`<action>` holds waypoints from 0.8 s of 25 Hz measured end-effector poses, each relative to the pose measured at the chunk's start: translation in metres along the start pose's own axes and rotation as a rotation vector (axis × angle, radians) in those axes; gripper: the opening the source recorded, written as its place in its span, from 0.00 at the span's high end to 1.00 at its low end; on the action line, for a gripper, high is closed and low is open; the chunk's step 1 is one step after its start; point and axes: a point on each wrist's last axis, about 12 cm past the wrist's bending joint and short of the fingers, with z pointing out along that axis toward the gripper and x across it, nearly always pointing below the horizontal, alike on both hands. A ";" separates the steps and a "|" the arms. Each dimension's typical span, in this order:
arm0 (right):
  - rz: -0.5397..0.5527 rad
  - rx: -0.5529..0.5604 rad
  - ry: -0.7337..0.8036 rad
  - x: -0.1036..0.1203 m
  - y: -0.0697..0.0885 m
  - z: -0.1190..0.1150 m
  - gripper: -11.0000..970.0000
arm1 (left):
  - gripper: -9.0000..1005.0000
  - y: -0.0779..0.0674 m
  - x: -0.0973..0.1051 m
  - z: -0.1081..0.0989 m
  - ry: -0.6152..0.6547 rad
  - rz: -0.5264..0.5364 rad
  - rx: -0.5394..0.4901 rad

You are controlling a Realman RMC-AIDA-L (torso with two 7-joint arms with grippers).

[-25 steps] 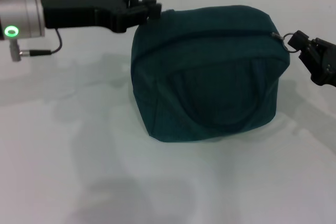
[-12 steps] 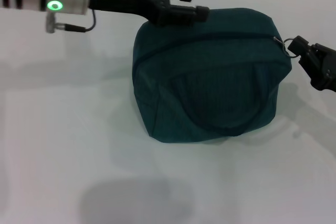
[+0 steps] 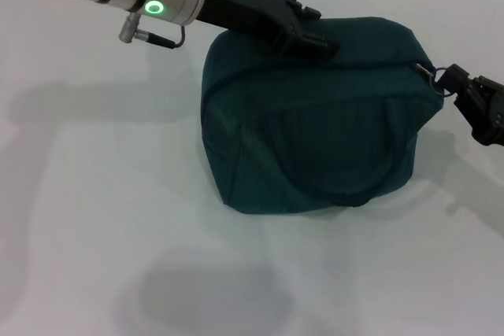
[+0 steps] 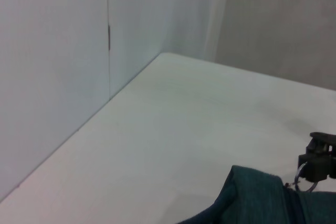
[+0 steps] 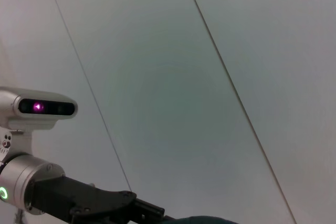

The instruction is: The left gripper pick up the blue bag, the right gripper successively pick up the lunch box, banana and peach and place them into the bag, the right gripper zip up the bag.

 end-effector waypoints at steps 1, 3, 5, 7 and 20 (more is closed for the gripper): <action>0.000 0.001 0.000 0.000 0.000 0.000 0.97 | 0.43 0.000 -0.001 0.000 0.011 -0.002 -0.004; 0.001 0.003 0.001 0.001 0.000 -0.001 0.97 | 0.43 0.001 -0.001 0.001 0.032 0.008 -0.011; 0.002 0.005 0.001 0.001 0.000 -0.002 0.97 | 0.44 0.000 -0.001 0.003 0.046 0.023 -0.010; 0.001 0.010 -0.001 0.001 0.000 -0.003 0.97 | 0.54 -0.001 -0.001 0.004 0.052 0.030 -0.007; -0.023 0.088 -0.025 -0.002 -0.008 -0.013 0.97 | 0.88 -0.001 0.002 0.003 0.056 0.025 -0.004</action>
